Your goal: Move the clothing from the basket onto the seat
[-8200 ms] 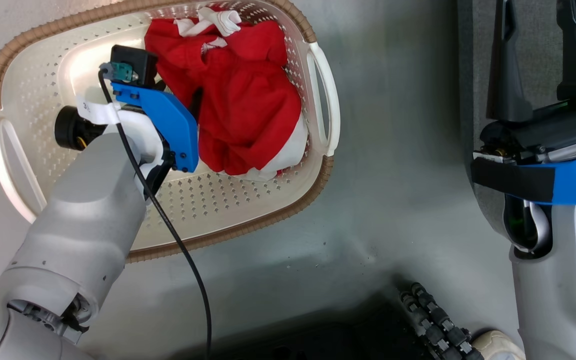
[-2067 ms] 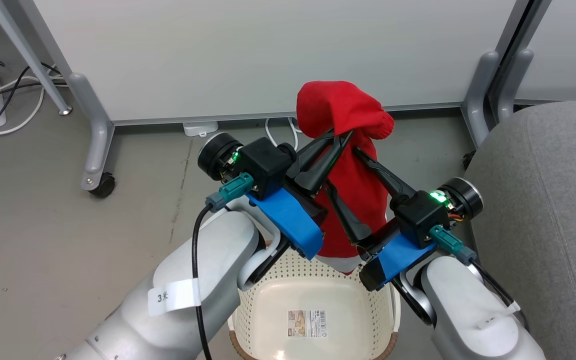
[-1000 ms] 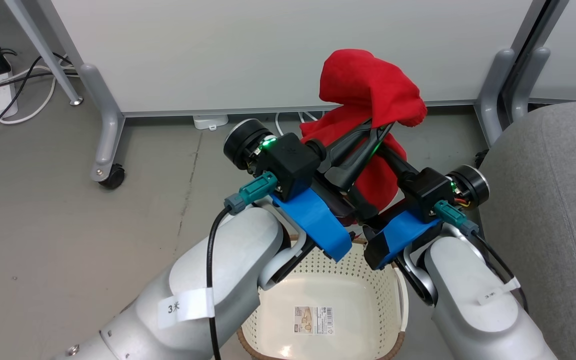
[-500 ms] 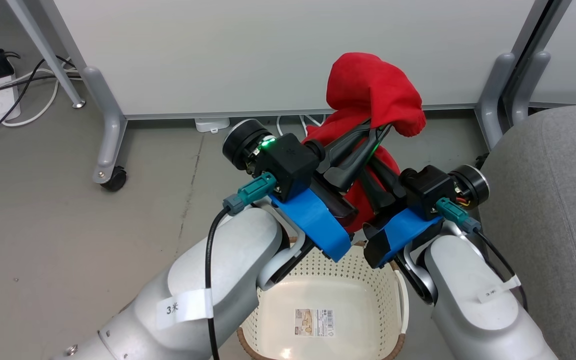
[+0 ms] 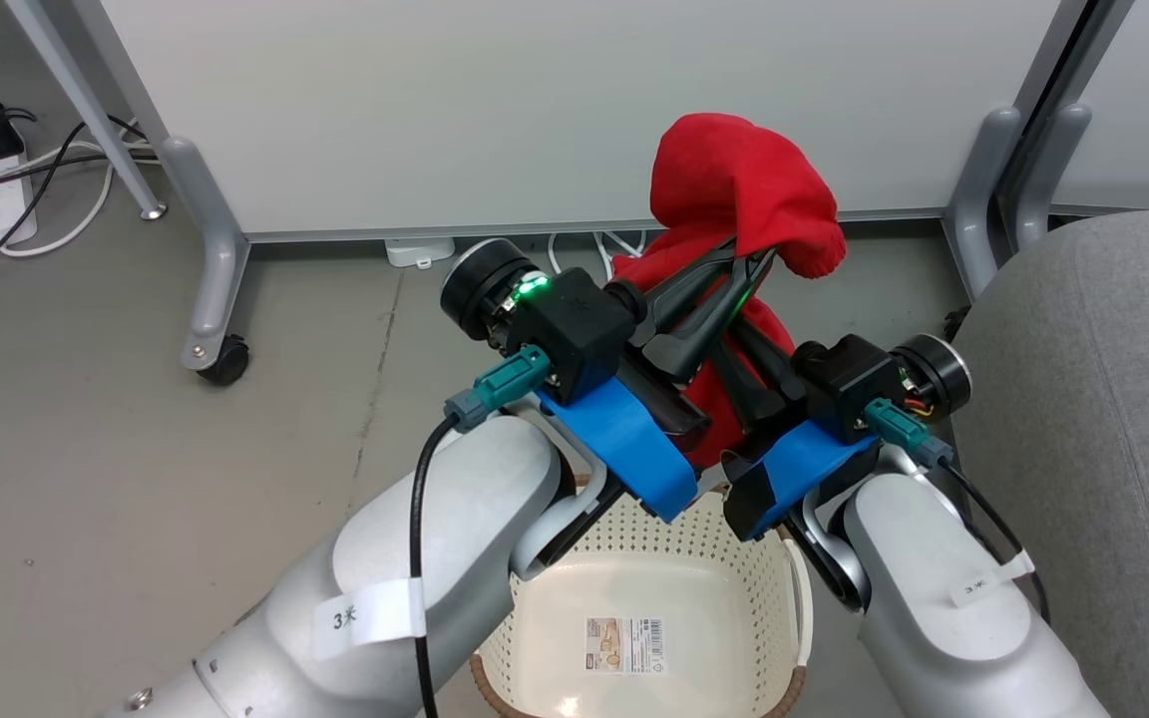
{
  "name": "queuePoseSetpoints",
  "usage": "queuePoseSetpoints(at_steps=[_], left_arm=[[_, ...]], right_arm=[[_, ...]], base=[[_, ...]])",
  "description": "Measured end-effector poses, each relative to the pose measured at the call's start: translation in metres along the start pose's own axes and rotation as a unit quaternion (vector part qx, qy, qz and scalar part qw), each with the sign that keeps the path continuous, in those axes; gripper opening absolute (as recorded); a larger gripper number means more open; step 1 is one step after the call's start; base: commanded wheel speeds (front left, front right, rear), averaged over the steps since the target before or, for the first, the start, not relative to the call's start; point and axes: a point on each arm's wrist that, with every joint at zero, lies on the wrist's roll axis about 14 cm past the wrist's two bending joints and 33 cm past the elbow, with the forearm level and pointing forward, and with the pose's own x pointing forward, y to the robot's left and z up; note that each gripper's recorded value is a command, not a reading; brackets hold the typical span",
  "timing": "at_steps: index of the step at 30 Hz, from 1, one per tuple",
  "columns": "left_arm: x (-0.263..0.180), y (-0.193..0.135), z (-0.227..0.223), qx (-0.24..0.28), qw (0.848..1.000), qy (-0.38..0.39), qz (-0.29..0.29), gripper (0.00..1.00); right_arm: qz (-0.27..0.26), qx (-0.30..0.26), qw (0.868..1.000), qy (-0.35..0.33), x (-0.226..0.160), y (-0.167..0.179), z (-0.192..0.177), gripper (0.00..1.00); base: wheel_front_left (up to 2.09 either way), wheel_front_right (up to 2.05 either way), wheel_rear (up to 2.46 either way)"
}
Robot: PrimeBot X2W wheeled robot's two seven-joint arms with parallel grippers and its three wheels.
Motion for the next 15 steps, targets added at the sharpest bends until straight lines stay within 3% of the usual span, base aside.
queuePoseSetpoints(at_steps=[9,10,15], left_arm=[[-0.0001,0.0036,-0.0012,0.006,1.000,0.001,0.008,0.01],[0.0003,0.0053,0.0003,0.009,1.000,-0.001,0.011,1.00],[0.0007,0.0065,-0.0005,0.020,1.000,0.000,0.013,1.00]], right_arm=[[0.000,0.004,1.000,0.004,0.0001,0.0003,-0.0033,0.00],[0.000,0.004,1.000,0.004,0.0001,0.0002,-0.0037,0.00],[0.000,0.006,1.000,0.007,-0.0002,0.0001,-0.0060,0.00]], base=[[0.00,0.00,0.00],[0.00,0.00,0.00],[0.00,0.00,0.00]])
